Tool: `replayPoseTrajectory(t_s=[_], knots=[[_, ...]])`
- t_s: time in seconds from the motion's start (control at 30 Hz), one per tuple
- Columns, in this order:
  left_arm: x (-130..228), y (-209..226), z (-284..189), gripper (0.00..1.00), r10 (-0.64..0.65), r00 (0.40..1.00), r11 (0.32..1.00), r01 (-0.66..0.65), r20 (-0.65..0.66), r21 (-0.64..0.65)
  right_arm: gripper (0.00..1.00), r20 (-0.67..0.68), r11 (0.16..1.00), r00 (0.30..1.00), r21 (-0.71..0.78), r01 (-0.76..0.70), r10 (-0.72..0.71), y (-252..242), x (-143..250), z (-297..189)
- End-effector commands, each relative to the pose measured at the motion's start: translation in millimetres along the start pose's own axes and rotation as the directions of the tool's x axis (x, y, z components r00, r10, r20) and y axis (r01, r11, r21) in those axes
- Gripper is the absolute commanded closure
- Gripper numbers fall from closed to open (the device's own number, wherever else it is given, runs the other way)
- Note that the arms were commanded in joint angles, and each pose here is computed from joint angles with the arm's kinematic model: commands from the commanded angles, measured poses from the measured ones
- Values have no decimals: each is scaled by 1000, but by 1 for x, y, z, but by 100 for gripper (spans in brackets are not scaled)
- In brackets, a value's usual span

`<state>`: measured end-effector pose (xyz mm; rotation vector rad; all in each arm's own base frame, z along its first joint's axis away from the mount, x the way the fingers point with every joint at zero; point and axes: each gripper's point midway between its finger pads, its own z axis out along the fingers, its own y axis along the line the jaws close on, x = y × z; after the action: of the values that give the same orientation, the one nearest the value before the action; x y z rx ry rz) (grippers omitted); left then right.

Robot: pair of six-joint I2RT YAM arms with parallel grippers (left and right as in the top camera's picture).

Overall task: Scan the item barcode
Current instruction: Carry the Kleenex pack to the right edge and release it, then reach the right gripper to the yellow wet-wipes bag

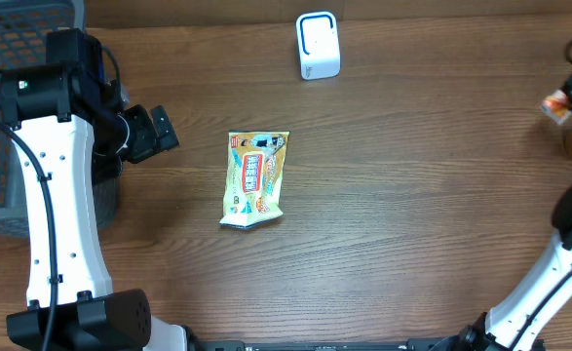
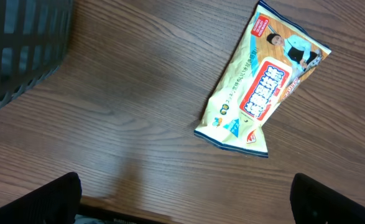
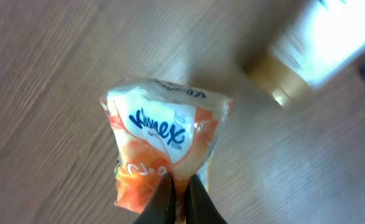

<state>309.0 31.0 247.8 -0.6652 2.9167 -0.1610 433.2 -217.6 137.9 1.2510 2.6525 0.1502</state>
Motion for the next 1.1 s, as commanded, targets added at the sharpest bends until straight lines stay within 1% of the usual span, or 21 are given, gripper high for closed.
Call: replayPoseTrajectory(t_s=[0.0, 0.07, 0.17, 0.27, 0.33, 0.4, 0.43, 0.63, 0.7, 0.8, 0.83, 0.9, 0.97, 1.0, 1.03, 1.07], knots=[[-1, 3, -1, 0, 9, 1000, 1000, -9, 5, 0, 96, -45, 959, 960, -54, -278, 276, -35, -1, -26], [-1, 3, -1, 0, 9, 1000, 1000, -9, 5, 0, 96, -50, 913, 912, 11, -407, 407, -69, -1, -26], [-1, 3, -1, 0, 9, 1000, 1000, -9, 5, 0, 96, -73, 876, 873, 44, -480, 482, -103, 2, -20], [-1, 3, -1, 0, 9, 1000, 1000, -9, 5, 0, 96, -80, 863, 859, 61, -501, 505, -117, 3, -2], [-1, 3, -1, 0, 9, 1000, 1000, -9, 5, 0, 96, -68, 853, 852, 101, -511, 519, -126, 6, 11], [-1, 3, -1, 0, 9, 1000, 1000, -9, 5, 0, 96, -59, 805, 808, 154, -573, 586, -136, 14, 24], [-1, 3, -1, 0, 9, 1000, 1000, -9, 5, 0, 96, -60, 796, 798, 156, -585, 599, -137, 16, 31], [-1, 3, -1, 0, 9, 1000, 1000, -9, 5, 0, 96, -48, 798, 801, 145, -585, 597, -139, 14, 47], [-1, 3, -1, 0, 9, 1000, 1000, -9, 5, 0, 90, -39, 799, 803, 138, -585, 595, -139, 11, 47], [-1, 3, -1, 0, 9, 1000, 1000, -9, 5, 0, 78, -24, 806, 810, 122, -579, 586, -139, 6, 48], [-1, 3, -1, 0, 9, 1000, 1000, -9, 5, 0, 70, -15, 815, 819, 109, -569, 574, -138, 2, 48], [-1, 3, -1, 0, 9, 1000, 1000, -9, 5, 0, 63, -13, 834, 837, 101, -543, 547, -136, -1, 48], [-1, 3, -1, 0, 9, 1000, 1000, -9, 5, 0, 63, -22, 845, 847, 85, -528, 531, -133, -1, 46], [-1, 3, -1, 0, 9, 1000, 1000, -9, 5, 0, 65, -43, 867, 866, 47, -496, 498, -125, -3, 42], [-1, 3, -1, 0, 9, 1000, 1000, -9, 5, 0, 69, -64, 886, 884, -3, -464, 463, -115, -5, 37], [-1, 3, -1, 0, 9, 1000, 1000, -9, 5, 0, 69, -84, 901, 902, -69, -429, 423, -101, -8, 29]])
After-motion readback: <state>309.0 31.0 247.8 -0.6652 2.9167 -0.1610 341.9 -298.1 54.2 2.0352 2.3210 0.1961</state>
